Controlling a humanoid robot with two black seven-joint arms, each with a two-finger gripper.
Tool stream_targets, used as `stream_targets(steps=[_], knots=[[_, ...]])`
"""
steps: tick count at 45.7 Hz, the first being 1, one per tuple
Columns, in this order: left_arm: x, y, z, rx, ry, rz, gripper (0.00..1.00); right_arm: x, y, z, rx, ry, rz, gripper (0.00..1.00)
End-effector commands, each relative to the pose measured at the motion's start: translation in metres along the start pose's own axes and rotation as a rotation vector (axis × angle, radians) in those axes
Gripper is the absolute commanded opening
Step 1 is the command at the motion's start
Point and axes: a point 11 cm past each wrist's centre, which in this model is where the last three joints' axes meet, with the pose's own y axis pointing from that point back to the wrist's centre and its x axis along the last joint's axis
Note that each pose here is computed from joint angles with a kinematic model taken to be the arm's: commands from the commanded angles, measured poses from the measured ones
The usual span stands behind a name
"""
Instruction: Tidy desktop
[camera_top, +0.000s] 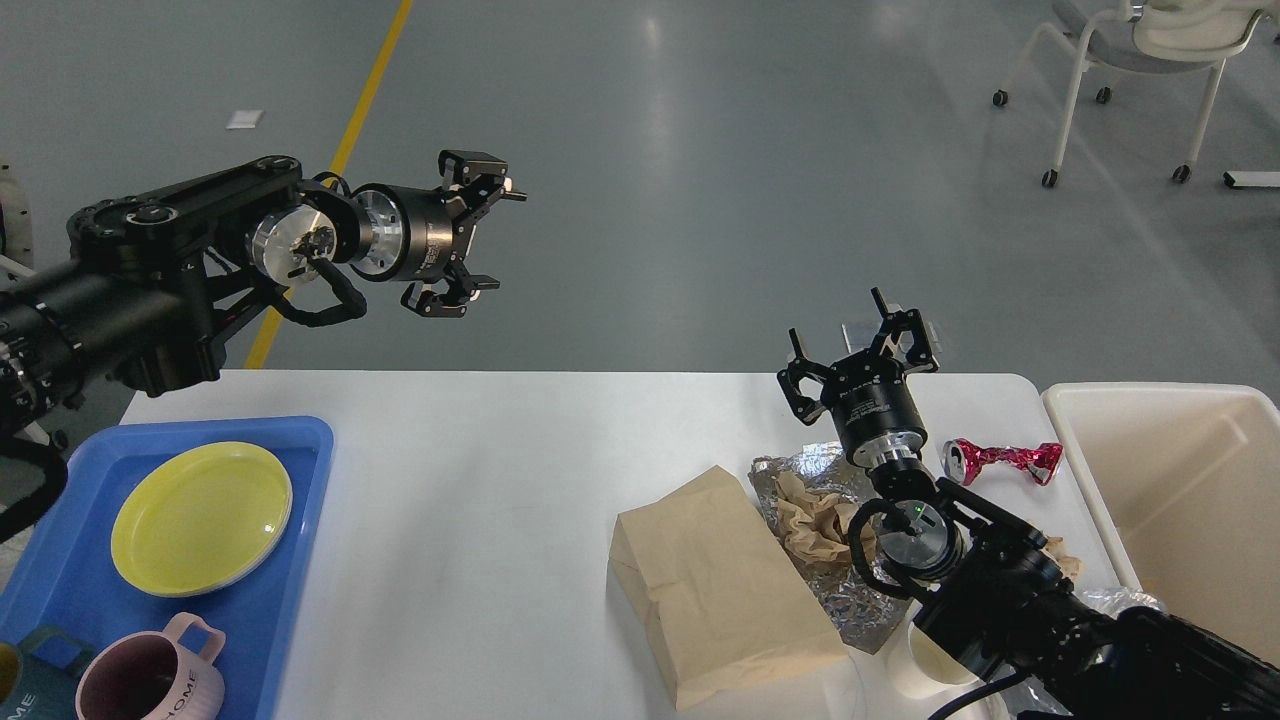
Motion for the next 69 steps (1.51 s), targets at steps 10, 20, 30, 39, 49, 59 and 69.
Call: stream_targets(steps=[10,20,30,39,49,59,69], knots=[[0.091,0.018,-0.055,-0.058,0.289,0.18,0.97,0.0,0.0,0.0,0.0,-0.001,-0.001,1.0],[0.142,0.042,-0.082,-0.257,0.292,0.345,0.97,0.0,0.0,0.0,0.0,0.0,0.0,1.0],[0.15,0.048,-0.089,-0.387,0.333,0.377,0.97,0.0,0.0,0.0,0.0,0.0,0.0,1.0],[0.148,0.042,-0.077,-0.541,0.538,0.366,0.97,0.0,0.0,0.0,0.0,-0.001,-0.001,1.0],[0.159,0.044,-0.094,-0.684,0.825,0.385,0.97,0.0,0.0,0.0,0.0,-0.001,-0.001,1.0],[0.174,0.057,-0.123,-0.756,0.936,0.445,0.97,0.0,0.0,0.0,0.0,-0.001,-0.001,1.0],[0.177,0.06,-0.127,-0.764,0.953,0.455,0.97,0.0,0.0,0.0,0.0,-0.001,-0.001,1.0]])
